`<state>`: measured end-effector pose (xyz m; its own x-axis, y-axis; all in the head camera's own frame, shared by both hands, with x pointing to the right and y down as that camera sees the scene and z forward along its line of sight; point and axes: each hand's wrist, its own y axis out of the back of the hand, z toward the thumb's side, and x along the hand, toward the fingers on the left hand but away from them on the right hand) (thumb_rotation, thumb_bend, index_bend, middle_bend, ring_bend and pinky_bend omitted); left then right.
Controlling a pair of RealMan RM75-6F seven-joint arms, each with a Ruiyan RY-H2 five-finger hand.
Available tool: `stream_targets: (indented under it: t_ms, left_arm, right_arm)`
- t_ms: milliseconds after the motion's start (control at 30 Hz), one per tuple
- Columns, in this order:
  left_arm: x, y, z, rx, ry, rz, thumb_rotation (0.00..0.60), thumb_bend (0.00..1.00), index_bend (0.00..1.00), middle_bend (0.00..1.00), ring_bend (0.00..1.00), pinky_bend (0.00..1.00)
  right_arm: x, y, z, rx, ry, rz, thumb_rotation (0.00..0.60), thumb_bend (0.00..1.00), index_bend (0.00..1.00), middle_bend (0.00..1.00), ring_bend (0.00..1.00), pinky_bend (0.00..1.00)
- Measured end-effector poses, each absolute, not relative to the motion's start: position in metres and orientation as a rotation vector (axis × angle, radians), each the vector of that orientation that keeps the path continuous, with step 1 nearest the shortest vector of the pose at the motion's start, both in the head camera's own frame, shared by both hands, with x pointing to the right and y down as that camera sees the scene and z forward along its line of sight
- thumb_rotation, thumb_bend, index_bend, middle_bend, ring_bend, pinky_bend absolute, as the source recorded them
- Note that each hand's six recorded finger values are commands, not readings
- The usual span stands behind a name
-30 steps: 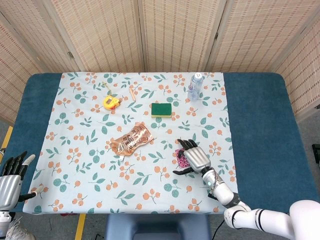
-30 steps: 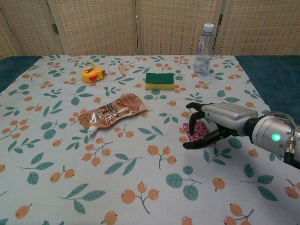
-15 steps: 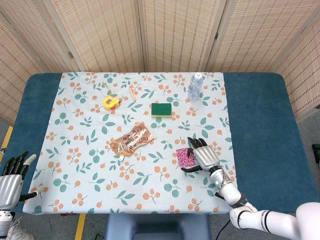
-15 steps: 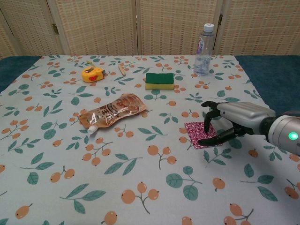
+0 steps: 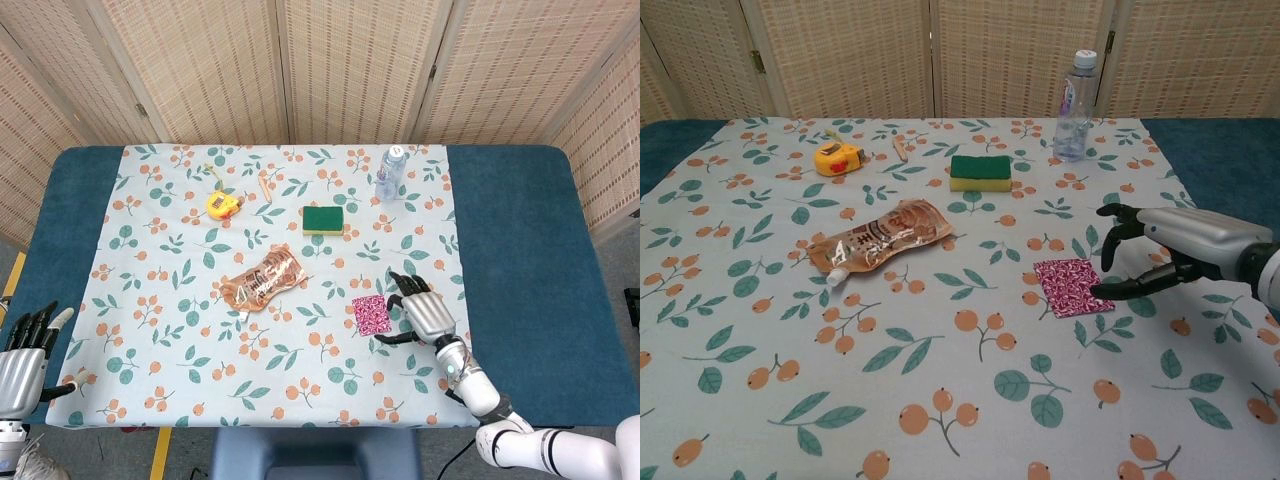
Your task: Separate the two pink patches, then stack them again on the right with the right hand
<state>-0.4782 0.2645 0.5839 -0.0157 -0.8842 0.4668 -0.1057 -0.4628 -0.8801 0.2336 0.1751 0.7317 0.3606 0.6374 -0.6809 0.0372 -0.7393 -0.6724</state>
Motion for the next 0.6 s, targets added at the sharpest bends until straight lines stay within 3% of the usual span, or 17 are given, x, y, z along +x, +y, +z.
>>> stream_targets:
  t_ms: [300, 600]
  left_arm:
    - [-0.484, 0.266, 0.584, -1.610, 1.049, -1.563, 0.600, 0.22, 0.14, 0.04, 0.09, 0.00]
    - [-0.486, 0.269, 0.585, -1.610, 1.055, -1.568, 0.600, 0.22, 0.14, 0.04, 0.09, 0.00]
  right_arm:
    - [0.192, 0.180, 0.743, -2.107, -0.506, 1.333, 0.218, 0.04, 0.39, 0.03, 0.00, 0.00]
    - [0.187, 0.182, 0.752, -2.097, -0.483, 1.353, 0.220, 0.04, 0.39, 0.03, 0.00, 0.00]
